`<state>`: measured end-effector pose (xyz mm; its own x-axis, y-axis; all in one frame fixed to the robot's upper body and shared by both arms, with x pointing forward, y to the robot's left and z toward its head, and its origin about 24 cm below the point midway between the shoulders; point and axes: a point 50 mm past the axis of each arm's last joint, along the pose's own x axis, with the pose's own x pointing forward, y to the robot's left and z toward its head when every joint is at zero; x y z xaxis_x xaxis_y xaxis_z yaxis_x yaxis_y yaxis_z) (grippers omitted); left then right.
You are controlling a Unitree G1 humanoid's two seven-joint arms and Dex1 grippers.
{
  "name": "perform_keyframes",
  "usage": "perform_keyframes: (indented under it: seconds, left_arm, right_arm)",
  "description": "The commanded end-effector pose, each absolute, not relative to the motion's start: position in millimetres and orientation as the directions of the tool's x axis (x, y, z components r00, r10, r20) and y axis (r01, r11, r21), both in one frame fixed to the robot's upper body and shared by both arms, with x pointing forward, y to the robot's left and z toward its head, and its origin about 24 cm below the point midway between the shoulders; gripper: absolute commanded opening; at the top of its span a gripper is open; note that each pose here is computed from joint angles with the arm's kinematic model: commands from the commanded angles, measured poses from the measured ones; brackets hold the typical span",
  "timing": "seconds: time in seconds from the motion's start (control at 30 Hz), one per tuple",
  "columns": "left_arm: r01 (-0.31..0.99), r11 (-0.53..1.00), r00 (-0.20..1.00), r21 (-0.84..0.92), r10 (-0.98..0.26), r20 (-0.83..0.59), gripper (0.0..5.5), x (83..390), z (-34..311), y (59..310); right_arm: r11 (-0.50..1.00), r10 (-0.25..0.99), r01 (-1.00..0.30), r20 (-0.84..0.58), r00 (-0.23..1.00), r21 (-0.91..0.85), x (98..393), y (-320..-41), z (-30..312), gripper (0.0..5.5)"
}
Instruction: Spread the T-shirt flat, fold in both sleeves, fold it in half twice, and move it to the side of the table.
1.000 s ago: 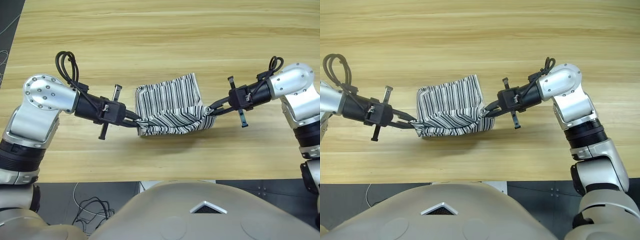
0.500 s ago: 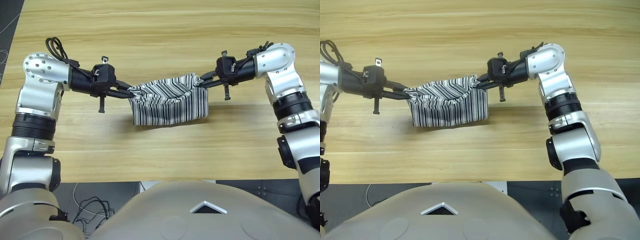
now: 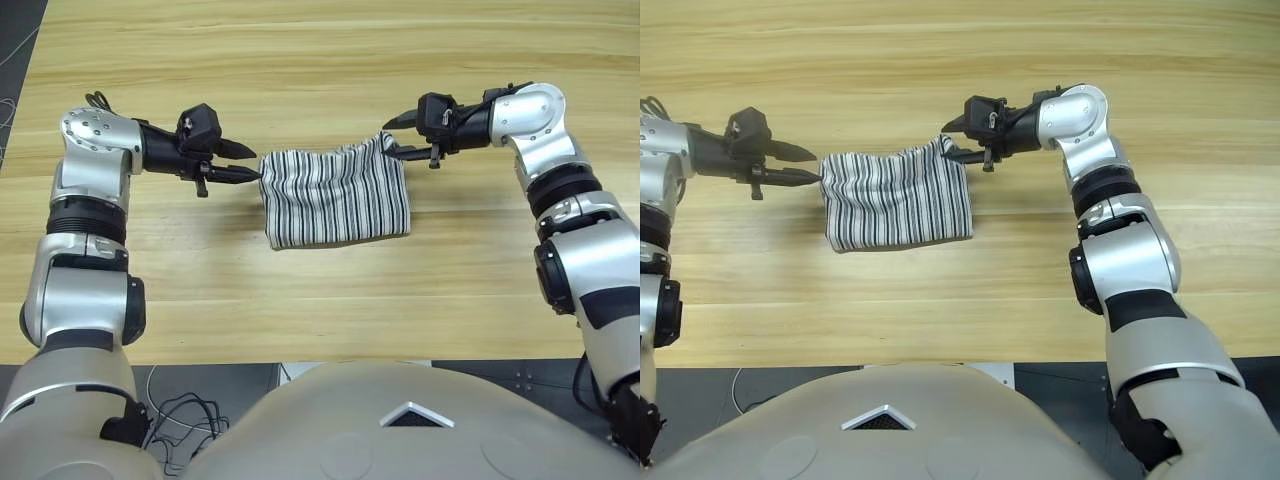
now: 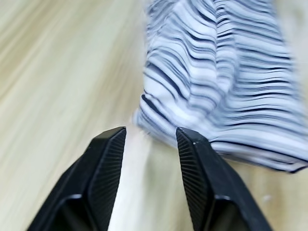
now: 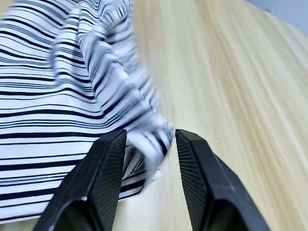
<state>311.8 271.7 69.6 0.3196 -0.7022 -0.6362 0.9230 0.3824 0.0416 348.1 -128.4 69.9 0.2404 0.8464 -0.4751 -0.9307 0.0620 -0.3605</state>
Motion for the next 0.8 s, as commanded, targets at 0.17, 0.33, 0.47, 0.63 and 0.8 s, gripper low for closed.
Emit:
perform_keyframes:
  seconds: [0.17, 0.33, 0.47, 0.63, 0.8]
  left_arm:
    - [0.783, 0.596, 0.535, 0.177, -0.500, -0.681, 2.27, 315.5, 69.2, 309.9]
    - [0.796, 0.577, 0.526, 0.183, -0.509, -0.682, 2.27, 313.0, 65.3, 309.0]
    - [0.789, 0.584, 0.535, 0.190, -0.501, -0.681, 2.27, 313.6, 64.1, 308.8]
    - [0.781, 0.572, 0.579, 0.250, -0.513, -0.634, 2.27, 321.0, 62.5, 295.4]
    - [0.682, 0.656, 0.730, 0.325, -0.583, -0.356, 2.27, 339.3, 74.3, 264.6]
  right_arm:
    - [0.120, 0.859, -0.879, -0.396, 0.325, -0.461, 356.6, -130.2, 87.3, 1.83]
    - [0.014, 0.978, -0.928, -0.190, 0.091, -0.372, 332.3, -86.5, 84.6, 1.83]
    - [-0.034, 0.982, -0.962, -0.188, 0.018, -0.270, 312.4, -50.7, 53.4, 1.83]
    - [0.034, 0.953, -0.985, -0.292, 0.083, -0.168, 300.3, -34.0, 16.2, 1.83]
    - [0.281, 0.680, -0.919, -0.618, 0.395, -0.278, 317.5, -73.8, -17.1, 1.83]
